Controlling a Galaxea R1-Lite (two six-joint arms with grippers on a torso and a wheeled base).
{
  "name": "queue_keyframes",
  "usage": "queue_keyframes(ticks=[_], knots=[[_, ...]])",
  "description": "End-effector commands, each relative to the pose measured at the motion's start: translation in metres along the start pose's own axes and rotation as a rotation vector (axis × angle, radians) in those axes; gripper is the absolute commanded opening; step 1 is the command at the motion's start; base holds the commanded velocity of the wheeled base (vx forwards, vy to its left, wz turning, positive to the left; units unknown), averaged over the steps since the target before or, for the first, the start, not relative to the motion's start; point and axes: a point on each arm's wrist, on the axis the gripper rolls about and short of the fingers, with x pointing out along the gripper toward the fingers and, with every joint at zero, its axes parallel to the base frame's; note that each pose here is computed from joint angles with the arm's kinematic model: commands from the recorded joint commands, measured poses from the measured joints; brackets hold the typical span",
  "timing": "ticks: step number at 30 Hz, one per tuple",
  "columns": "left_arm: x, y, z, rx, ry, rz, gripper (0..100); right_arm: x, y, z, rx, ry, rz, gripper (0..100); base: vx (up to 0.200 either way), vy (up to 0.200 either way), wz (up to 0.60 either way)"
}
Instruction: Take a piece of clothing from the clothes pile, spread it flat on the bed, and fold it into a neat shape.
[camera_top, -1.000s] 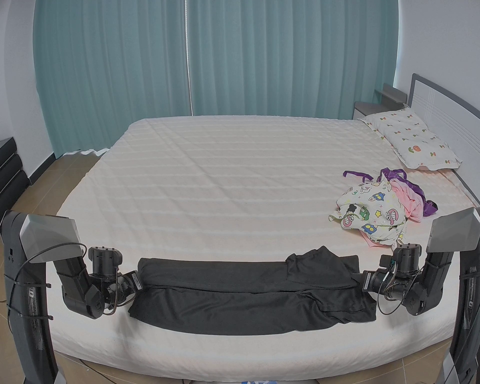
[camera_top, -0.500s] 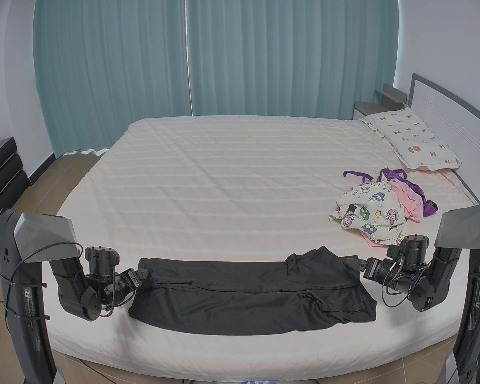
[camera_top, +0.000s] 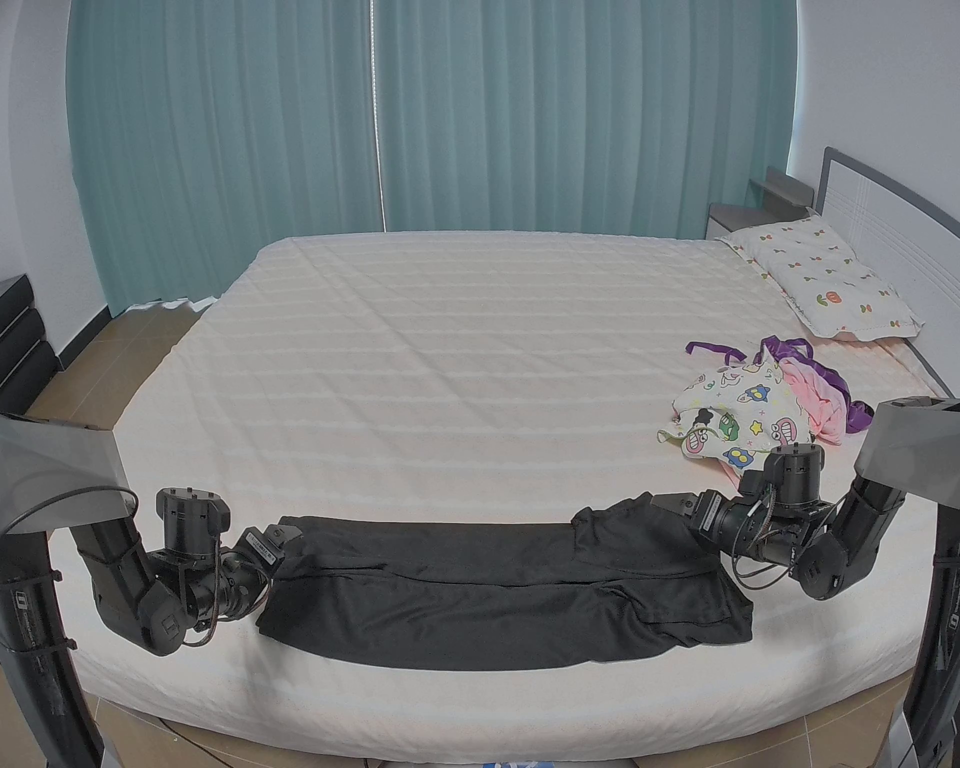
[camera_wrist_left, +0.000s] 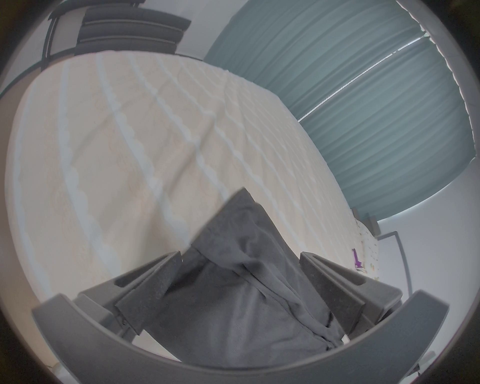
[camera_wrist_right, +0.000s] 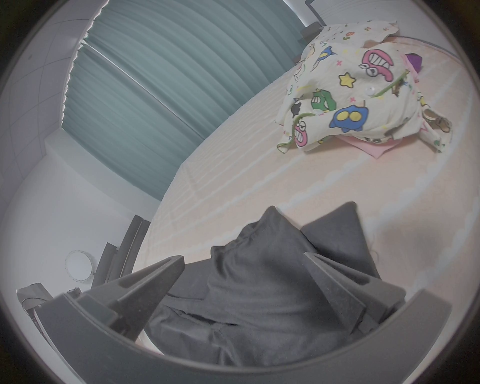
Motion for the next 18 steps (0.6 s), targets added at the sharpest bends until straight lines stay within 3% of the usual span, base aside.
queue_keyframes(ticks=[1,18], knots=[[-0.003,-0.002,-0.005,-0.01,0.037,-0.021,100,0.014,-0.011,0.002,0.008,0.002,0.001,100,0.0,0.0,0.0],[0.001,0.0,-0.009,-0.006,0.05,-0.014,100,0.024,-0.023,-0.007,0.02,0.038,-0.007,100,0.0,0.0,0.0]])
